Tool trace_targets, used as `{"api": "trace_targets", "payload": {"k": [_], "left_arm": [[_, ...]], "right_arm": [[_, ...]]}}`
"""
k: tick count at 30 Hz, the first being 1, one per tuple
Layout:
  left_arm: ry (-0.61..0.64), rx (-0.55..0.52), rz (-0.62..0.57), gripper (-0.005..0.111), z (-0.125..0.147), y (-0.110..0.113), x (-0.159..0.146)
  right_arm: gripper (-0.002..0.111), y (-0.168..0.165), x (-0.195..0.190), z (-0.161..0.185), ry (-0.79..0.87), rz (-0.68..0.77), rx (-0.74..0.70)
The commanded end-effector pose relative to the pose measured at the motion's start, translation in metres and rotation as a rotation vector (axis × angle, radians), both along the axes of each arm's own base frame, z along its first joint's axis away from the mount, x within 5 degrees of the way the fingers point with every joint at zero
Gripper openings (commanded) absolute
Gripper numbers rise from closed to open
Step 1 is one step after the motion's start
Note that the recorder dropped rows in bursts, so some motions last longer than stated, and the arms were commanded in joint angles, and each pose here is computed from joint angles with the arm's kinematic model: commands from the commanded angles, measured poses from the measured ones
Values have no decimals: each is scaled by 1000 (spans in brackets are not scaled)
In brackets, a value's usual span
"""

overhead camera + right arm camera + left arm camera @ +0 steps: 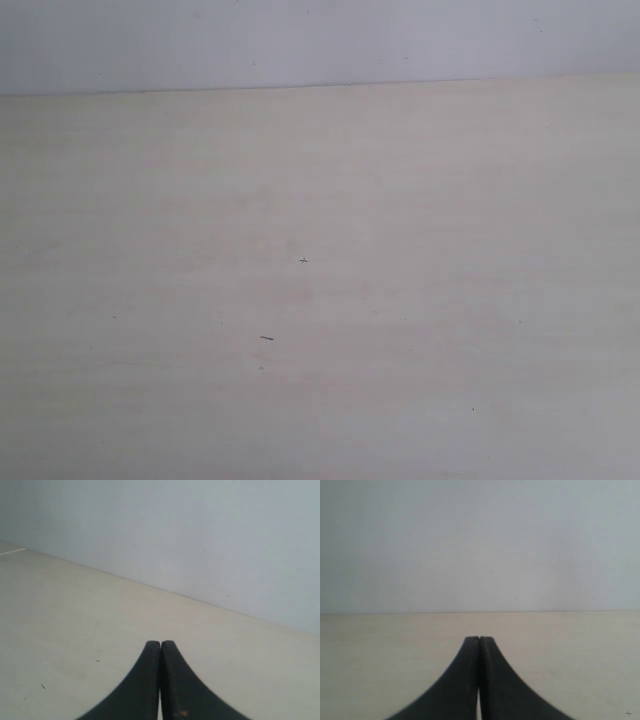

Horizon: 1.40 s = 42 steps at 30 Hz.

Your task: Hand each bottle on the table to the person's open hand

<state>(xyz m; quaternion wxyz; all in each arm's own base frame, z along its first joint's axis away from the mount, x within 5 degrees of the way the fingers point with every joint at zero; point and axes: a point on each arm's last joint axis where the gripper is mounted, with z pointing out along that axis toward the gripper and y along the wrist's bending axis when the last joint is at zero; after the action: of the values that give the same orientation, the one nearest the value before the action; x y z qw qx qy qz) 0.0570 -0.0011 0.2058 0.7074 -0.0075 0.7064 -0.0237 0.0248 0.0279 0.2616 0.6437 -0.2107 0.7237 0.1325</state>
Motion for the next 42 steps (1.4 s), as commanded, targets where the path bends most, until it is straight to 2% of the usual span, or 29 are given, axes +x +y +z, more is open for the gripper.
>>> {"api": "trace_targets", "payload": {"k": [1,6,7,9,11,14,17,22,35,40,42], "left_arm": [[-10,-2,2,0,1,0,-1],[-10,-2,2,0,1,0,-1],[-10,-2,2,0,1,0,-1],[-10,0,2,0,1,0,-1],[-10,0,2,0,1,0,-1],[-10,0,2,0,1,0,-1],[-10,0,2,0,1,0,-1],[-10,0,2,0,1,0,-1],[-10,0,2,0,1,0,-1],[-10,0,2,0,1,0,-1],[-10,0,2,0,1,0,-1]], "right_arm": [[0,0,0,0,-5,-1,4],[0,-1,1,1,-25,-14,0],[0,-3,3,6,-83,-44,41],[0,-11,13,7,-218,-163,211],[0,-17,21,-7,-252,-258,288],[0,-23,28,-32,-249,-365,284],[0,-27,30,-40,-259,-425,265],[0,-25,31,-44,-237,-412,167],[0,-24,31,-45,-223,-406,177],[0,-22,31,-48,-208,-380,89],[0,-22,31,-49,-198,-380,102]]}}
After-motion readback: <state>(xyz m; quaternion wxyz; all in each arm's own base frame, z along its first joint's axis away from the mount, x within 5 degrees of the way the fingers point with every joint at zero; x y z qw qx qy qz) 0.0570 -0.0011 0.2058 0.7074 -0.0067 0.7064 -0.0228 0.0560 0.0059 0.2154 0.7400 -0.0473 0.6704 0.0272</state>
